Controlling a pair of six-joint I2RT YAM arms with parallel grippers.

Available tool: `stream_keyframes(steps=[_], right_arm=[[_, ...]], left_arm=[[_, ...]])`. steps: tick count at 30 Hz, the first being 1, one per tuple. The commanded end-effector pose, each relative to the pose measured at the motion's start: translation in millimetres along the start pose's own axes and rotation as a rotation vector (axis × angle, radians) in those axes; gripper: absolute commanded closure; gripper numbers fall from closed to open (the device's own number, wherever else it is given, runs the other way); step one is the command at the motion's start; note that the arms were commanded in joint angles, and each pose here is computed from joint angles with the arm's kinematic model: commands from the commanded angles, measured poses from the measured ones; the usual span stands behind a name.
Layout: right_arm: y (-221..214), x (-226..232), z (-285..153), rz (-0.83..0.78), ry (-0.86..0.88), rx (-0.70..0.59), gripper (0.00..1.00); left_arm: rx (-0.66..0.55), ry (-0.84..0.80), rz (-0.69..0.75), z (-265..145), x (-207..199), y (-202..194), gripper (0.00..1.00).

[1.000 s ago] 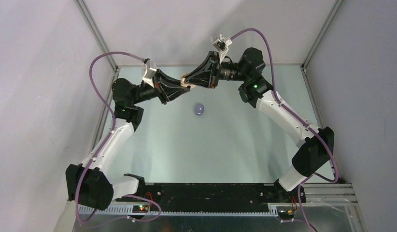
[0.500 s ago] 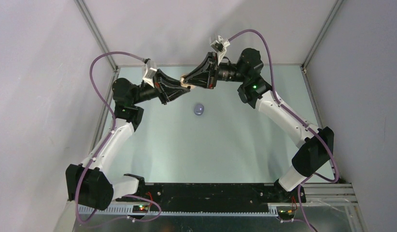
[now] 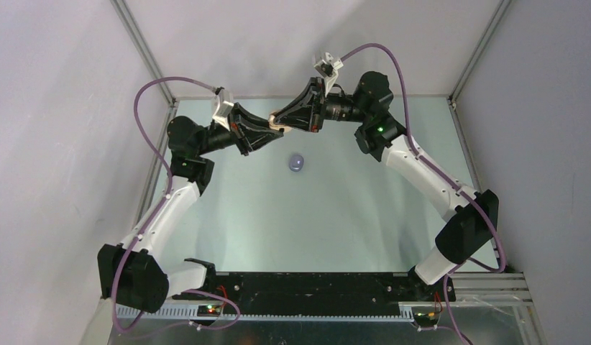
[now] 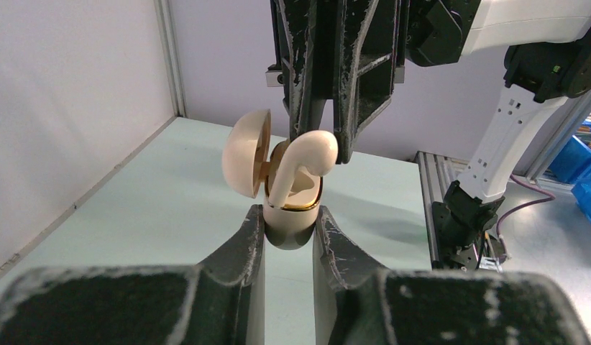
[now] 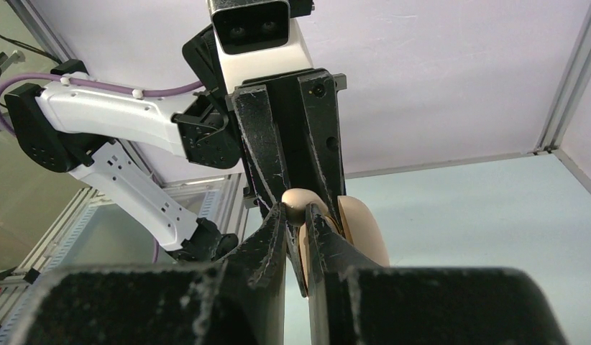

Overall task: Insert the wireless bluetooth earbuds into the charging case
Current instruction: Pick up the left earbud from the left side groove of the charging case.

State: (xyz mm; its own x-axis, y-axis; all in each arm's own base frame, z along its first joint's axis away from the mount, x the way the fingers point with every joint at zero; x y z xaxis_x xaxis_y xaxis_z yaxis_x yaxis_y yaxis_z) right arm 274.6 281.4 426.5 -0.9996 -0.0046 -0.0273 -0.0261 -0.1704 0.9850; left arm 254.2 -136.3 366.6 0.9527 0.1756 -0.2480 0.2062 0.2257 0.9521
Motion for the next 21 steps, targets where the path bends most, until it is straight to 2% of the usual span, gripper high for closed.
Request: stream_keyframes(steps=[1,21], right_arm=[[27,14,-7,-0.06,0.004,-0.041,1.0],[17,11,-11,-0.034,-0.036,0.016,1.0]], left_arm=[[-0.042,-0.025,0.096,1,-14,19,1.0],[-0.035,-0.04,0.119,-1,-16,18,1.0]])
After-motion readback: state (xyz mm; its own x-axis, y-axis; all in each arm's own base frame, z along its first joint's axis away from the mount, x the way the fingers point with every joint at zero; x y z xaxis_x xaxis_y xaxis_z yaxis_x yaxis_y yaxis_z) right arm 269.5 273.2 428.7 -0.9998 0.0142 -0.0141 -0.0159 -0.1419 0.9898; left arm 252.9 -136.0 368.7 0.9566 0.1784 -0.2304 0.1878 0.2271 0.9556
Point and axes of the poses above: each gripper's point midway between its finger pads, its own z axis out along the fingers, its own x axis along the line the jaws close on, y = z × x, the point moved 10 cm from there along -z, back along the fingers, and after that the axes turned 10 degrees about -z, right-handed, at the moved point
